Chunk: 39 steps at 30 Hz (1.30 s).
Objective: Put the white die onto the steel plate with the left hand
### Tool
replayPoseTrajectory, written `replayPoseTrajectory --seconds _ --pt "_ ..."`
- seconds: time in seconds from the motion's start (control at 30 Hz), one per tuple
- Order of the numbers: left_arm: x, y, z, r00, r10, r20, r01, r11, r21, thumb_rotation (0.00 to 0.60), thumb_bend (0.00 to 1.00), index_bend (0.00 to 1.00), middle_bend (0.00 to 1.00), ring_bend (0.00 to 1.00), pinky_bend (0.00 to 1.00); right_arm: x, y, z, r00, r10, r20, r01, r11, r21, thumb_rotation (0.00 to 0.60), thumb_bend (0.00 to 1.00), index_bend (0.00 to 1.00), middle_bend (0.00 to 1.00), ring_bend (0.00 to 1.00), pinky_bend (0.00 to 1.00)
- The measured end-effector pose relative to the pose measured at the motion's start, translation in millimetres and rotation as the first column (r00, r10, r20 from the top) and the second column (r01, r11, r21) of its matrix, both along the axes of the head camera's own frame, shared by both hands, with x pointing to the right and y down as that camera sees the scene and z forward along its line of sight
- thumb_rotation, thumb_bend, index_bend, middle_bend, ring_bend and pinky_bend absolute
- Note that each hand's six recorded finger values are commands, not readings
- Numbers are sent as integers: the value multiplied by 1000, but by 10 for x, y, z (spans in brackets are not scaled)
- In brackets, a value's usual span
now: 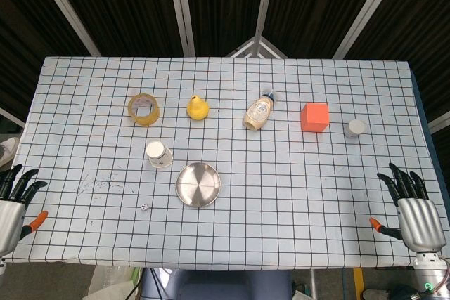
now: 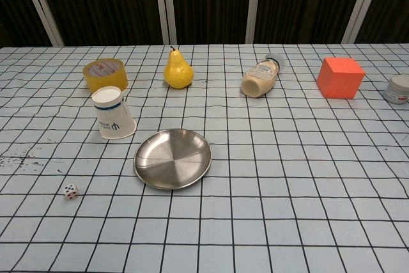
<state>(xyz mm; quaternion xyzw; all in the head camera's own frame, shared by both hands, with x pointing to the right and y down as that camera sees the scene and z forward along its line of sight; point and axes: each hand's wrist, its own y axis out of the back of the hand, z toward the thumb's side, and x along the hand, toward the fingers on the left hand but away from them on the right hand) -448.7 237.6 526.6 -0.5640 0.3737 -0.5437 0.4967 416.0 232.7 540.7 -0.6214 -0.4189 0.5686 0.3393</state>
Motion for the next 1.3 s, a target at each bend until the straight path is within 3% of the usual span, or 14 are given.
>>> replayPoseTrajectory --seconds 0.6,1.0,1.13,1.23,1.3 --pt "26 7 37 1000 -5 -18 4 1000 -27 600 240 325 197 102 148 27 20 -10 1000 8 4 -8 1000 -6 600 143 187 34 97 0" --pt "48 11 116 1000 -2 -27 1 998 -60 600 240 322 210 160 156 28 34 -13 1000 8 9 -8 1000 -12 600 143 187 34 97 0" --pt "90 5 140 999 7 -46 -10 997 -71 600 240 321 309 348 340 50 30 -31 1000 16 11 -16 1000 -7 600 143 187 33 97 0" --pt "207 -30 156 993 18 -120 -29 996 -86 600 241 330 499 548 557 59 35 -36 1000 21 15 -21 1000 -9 600 143 187 33 97 0" --pt "324 -91 164 983 32 -180 -50 994 -95 600 241 354 628 638 641 56 39 -27 1000 22 18 -22 1000 -14 600 143 187 33 97 0"
